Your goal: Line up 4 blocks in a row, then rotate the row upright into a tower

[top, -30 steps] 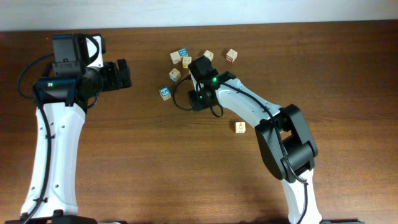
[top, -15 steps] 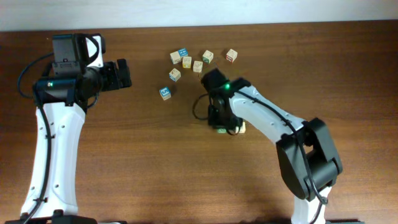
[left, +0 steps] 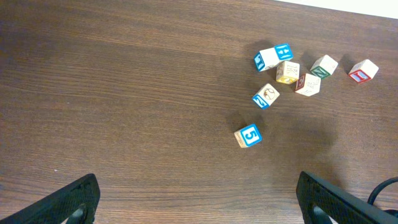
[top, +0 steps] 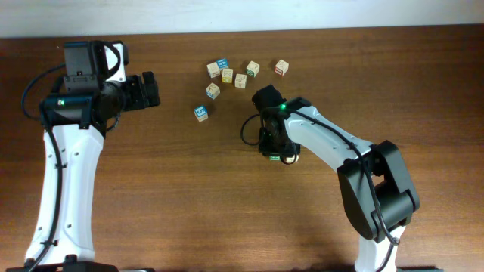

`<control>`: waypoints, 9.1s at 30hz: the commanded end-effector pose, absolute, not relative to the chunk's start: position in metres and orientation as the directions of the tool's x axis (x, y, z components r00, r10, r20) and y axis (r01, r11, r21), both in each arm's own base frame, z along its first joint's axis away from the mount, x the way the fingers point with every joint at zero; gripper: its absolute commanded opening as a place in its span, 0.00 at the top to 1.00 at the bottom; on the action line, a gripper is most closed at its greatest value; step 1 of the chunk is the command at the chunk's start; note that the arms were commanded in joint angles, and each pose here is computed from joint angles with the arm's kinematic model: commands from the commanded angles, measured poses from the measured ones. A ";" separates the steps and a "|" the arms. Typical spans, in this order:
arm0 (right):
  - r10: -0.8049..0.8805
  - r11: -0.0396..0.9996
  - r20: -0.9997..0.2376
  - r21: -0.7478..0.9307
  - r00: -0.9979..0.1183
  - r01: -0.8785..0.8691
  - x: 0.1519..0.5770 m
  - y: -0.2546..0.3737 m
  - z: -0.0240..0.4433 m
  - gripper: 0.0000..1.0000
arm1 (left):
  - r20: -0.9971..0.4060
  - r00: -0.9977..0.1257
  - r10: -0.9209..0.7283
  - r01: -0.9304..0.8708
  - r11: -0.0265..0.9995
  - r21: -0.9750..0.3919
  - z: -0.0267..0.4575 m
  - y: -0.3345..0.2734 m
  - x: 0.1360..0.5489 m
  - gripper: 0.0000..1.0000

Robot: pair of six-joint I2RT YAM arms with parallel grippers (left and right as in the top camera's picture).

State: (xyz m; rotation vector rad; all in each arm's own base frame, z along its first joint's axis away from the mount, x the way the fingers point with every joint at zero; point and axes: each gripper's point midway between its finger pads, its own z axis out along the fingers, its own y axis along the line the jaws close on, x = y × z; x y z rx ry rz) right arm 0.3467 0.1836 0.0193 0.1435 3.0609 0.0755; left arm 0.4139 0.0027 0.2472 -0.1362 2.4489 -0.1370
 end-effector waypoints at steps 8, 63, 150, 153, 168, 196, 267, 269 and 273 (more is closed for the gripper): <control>0.055 0.996 -0.085 0.067 -0.995 0.050 0.352 0.186 0.029 0.54 | -0.638 -0.756 -0.143 -0.072 0.988 -0.137 0.254 0.003 0.415 0.01; -0.434 0.765 -0.615 0.135 -0.659 -0.629 0.471 0.397 0.018 0.54 | -0.638 -0.756 -0.143 -0.072 0.988 -0.136 0.254 0.003 0.415 0.01; 0.169 0.937 -0.569 0.347 -0.805 -0.048 0.532 0.353 0.092 0.39 | -0.638 -0.756 -0.143 -0.072 0.988 -0.136 0.254 0.003 0.415 0.01; 0.185 0.935 -0.597 0.352 -0.781 -0.048 0.542 0.356 0.086 0.38 | -0.638 -0.756 -0.143 -0.072 0.988 -0.137 0.254 0.003 0.415 0.01; 0.272 0.935 -0.575 0.346 -0.772 0.072 0.554 0.349 0.026 0.42 | -0.638 -0.756 -0.143 -0.072 0.988 -0.136 0.254 0.003 0.415 0.01; -0.083 0.975 -0.613 0.111 -0.786 -0.190 0.543 0.342 0.018 0.74 | -0.638 -0.756 -0.143 -0.072 0.988 -0.137 0.254 0.003 0.415 0.01; -0.191 0.980 0.054 -0.051 -0.980 -0.194 0.345 0.271 0.010 0.96 | -0.638 -0.756 -0.143 -0.072 0.988 -0.137 0.254 0.003 0.415 0.01; -0.167 0.984 0.060 -0.054 -0.984 -0.171 0.349 0.263 0.010 0.96 | -0.638 -0.756 -0.143 -0.072 0.988 -0.137 0.254 0.003 0.415 0.01; -0.104 0.992 0.067 -0.059 -0.992 -0.108 0.357 0.249 0.010 0.96 | -0.638 -0.756 -0.143 -0.072 0.988 -0.137 0.254 0.003 0.415 0.01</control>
